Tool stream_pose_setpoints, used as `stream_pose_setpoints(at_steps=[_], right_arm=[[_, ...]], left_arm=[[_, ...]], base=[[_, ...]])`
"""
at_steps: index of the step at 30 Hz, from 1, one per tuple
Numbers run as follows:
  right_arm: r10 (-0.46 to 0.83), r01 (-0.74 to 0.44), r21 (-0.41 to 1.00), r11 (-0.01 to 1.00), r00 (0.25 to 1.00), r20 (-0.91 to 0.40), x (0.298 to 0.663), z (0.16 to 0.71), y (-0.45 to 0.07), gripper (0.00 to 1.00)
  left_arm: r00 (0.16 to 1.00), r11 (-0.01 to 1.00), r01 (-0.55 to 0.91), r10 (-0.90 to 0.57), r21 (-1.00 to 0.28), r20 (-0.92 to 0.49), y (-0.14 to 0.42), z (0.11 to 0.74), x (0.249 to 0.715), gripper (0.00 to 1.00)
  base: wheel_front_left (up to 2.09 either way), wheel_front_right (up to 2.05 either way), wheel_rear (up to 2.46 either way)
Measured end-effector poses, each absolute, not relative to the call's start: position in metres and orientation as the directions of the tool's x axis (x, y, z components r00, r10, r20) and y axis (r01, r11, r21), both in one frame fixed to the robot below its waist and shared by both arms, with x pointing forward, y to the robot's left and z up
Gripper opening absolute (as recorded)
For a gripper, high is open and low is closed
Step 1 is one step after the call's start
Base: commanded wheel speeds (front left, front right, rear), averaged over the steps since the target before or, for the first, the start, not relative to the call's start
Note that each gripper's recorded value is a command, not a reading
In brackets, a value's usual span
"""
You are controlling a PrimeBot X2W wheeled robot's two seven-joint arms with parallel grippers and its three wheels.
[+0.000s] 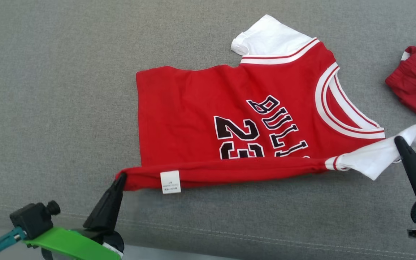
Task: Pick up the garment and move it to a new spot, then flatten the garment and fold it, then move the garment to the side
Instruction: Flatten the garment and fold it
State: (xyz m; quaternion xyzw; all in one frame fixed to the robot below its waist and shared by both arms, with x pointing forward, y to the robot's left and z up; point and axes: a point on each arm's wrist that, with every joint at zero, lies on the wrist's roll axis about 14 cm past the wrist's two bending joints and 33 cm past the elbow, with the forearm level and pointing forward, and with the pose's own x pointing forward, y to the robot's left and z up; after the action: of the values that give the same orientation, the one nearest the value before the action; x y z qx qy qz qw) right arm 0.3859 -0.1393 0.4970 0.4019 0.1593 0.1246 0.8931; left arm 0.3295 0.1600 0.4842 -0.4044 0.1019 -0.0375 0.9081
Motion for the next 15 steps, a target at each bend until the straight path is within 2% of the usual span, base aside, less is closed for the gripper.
stream_pose_setpoints(at_steps=[6,15], right_arm=[[0.407,-0.159,0.719,0.676,0.895,-0.185,0.408,0.501,-0.120,0.00],[0.423,-0.170,0.673,0.720,0.876,-0.232,0.449,0.486,-0.109,0.00]], left_arm=[[0.971,0.695,0.015,-0.181,-0.719,-0.155,0.164,0.492,0.354,0.00],[0.936,0.689,0.061,-0.290,-0.722,-0.198,0.141,0.483,0.390,0.00]], base=[[0.00,0.00,0.00],[0.00,0.00,0.00]])
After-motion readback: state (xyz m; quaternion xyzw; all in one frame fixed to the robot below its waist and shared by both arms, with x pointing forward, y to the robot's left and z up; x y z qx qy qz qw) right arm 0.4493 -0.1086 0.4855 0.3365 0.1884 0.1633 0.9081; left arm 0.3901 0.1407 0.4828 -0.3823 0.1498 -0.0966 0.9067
